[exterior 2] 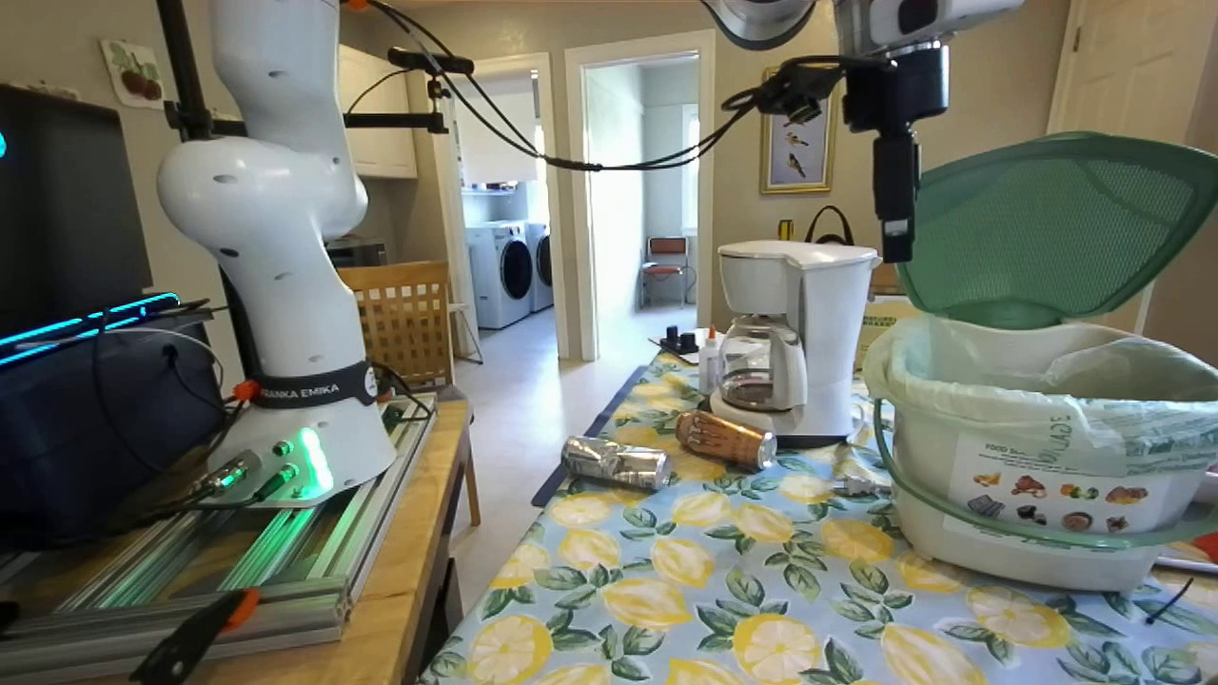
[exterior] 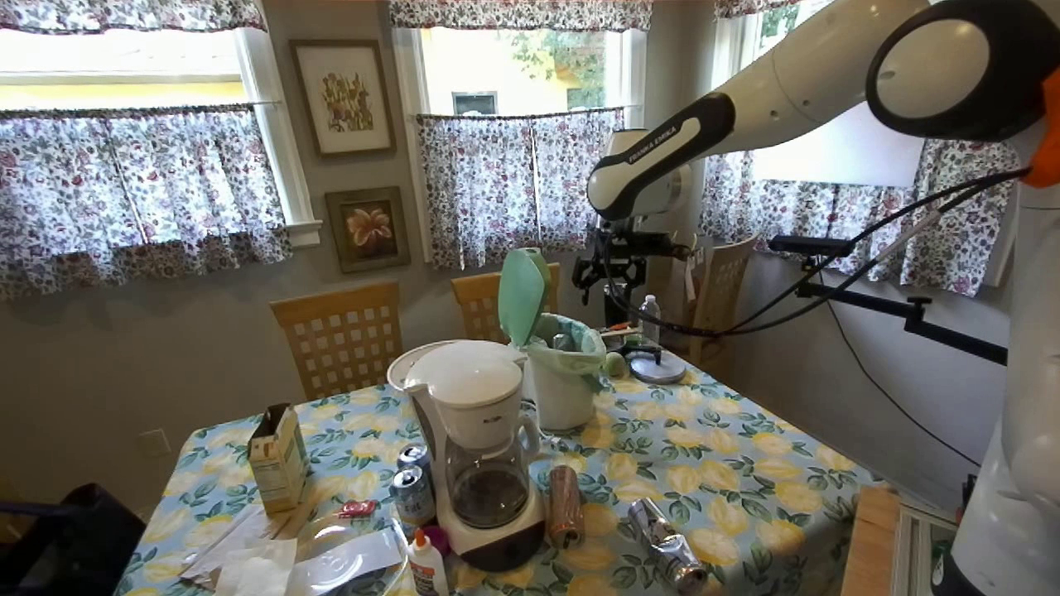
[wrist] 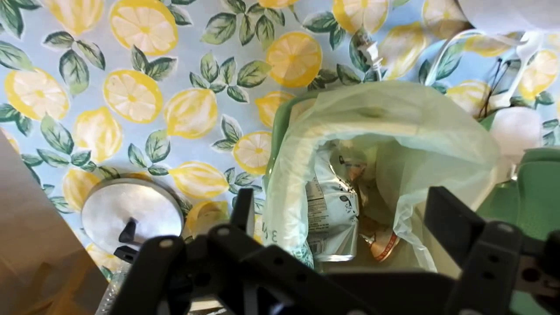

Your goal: Throw two cans into the bin

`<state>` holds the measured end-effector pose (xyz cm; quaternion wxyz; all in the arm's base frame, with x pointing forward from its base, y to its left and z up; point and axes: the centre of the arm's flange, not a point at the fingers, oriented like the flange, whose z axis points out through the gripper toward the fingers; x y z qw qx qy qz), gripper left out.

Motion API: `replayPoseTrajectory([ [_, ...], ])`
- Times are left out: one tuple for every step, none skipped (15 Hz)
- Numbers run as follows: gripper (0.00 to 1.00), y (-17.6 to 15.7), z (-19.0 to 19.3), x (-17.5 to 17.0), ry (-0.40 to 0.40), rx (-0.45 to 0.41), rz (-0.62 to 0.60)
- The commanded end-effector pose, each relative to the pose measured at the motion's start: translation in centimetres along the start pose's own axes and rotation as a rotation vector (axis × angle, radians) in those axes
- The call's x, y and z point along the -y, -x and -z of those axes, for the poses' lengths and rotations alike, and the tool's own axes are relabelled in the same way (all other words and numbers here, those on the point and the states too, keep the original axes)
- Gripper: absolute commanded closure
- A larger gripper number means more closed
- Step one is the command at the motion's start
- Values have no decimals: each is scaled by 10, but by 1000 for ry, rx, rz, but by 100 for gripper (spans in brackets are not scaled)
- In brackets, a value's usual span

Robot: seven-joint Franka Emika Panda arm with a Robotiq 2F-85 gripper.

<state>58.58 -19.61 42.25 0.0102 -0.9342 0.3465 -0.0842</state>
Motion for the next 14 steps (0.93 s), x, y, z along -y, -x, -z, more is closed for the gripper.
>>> replayPoseTrajectory([
  [0,44,17,-13,10,17,39],
  [0,50,20,-15,13,19,50],
  [0,56,22,-15,14,19,58],
  [0,62,24,-16,18,16,65],
  [0,66,25,-16,22,17,73],
  [0,70,26,-16,25,10,81],
  [0,47,18,-10,17,18,53],
  [0,51,20,-11,19,18,59],
  [0,54,21,-11,20,18,63],
  [0,56,22,-12,19,18,64],
  [0,56,22,-12,19,18,64],
  [0,56,22,-12,19,18,64],
  [0,57,22,-12,19,18,64],
  [0,57,22,-12,19,18,64],
])
